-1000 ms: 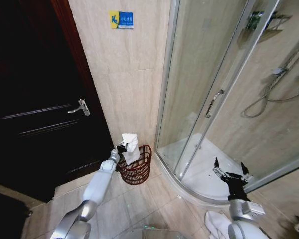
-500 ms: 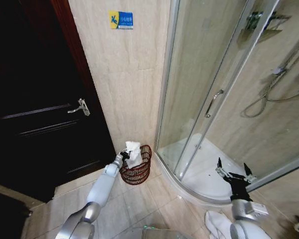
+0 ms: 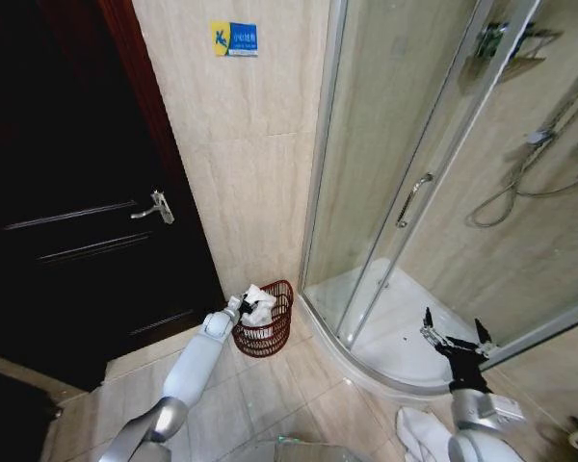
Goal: Discard the used towel into the hamper.
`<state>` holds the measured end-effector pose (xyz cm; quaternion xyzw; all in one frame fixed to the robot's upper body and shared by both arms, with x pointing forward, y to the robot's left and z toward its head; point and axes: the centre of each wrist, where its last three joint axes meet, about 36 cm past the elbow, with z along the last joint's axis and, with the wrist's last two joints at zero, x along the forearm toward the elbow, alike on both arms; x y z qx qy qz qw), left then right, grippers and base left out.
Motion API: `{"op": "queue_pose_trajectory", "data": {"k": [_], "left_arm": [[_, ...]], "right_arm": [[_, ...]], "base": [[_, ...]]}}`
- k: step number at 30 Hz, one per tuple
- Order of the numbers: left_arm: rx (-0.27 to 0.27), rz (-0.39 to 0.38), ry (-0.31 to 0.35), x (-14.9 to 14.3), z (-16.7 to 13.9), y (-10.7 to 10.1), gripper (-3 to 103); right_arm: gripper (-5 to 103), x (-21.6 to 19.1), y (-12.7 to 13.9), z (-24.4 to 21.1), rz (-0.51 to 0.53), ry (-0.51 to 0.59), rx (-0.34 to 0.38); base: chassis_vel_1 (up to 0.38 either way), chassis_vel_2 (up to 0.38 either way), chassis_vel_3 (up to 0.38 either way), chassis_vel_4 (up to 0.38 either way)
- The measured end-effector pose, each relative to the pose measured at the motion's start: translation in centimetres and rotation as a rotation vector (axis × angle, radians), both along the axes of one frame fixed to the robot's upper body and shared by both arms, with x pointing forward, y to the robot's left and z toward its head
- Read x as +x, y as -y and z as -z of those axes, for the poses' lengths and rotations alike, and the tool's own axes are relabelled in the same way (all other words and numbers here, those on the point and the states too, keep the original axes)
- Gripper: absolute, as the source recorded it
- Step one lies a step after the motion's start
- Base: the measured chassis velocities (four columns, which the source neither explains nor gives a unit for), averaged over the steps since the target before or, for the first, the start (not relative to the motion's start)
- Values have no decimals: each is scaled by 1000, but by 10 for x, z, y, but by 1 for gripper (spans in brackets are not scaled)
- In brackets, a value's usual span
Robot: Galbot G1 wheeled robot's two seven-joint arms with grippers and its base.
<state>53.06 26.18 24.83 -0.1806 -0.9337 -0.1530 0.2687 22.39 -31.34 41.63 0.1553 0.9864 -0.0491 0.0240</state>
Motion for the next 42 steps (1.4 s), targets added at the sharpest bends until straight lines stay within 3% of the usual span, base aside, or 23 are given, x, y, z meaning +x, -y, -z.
{"op": "queue_pose_trajectory", "data": {"k": [4, 6, 10, 13, 21, 25, 26, 29, 30, 32, 36, 40, 42], "left_arm": [[-3, 4, 6, 0, -1, 1, 85], [-4, 5, 9, 0, -1, 0, 85], [-8, 7, 15, -1, -2, 0, 100], [-19, 5, 20, -3, -2, -1, 100], [-115, -16, 92, -33, -11, -5, 100], [-206, -138, 206, -78, -14, -8, 100], [-206, -138, 206, -78, -14, -8, 100], [-250, -268, 342, -112, -12, -12, 100], [-250, -268, 342, -112, -12, -12, 100], [-282, -337, 402, -136, -22, -13, 100], [-307, -385, 449, -167, -41, -20, 100], [-319, -404, 483, -181, -57, -27, 100], [-338, -418, 540, -194, -85, -39, 100]], "right_arm": [[100, 0, -1, -1, -3, 3, 0], [100, 0, -2, -2, -4, 5, 0], [100, 0, -3, -3, -4, 7, 1], [100, -1, -4, -4, -5, 7, 2], [100, -2, -7, -6, -7, 10, 5], [100, -2, -13, -5, -14, 12, 14], [100, -2, -13, -5, -14, 12, 14], [100, -2, -17, -1, -21, 16, 19], [100, -2, -17, -1, -21, 16, 19], [100, -3, -17, -1, -26, 17, 16], [100, -6, -13, -8, -21, 25, 16], [100, -8, -10, -13, -22, 26, 11], [100, -11, -7, -21, -25, 30, 1]], "base": [[0, 0, 0, 0], [0, 0, 0, 0], [0, 0, 0, 0], [0, 0, 0, 0], [0, 0, 0, 0], [0, 0, 0, 0], [0, 0, 0, 0], [0, 0, 0, 0], [0, 0, 0, 0], [0, 0, 0, 0], [0, 0, 0, 0], [0, 0, 0, 0], [0, 0, 0, 0]]}}
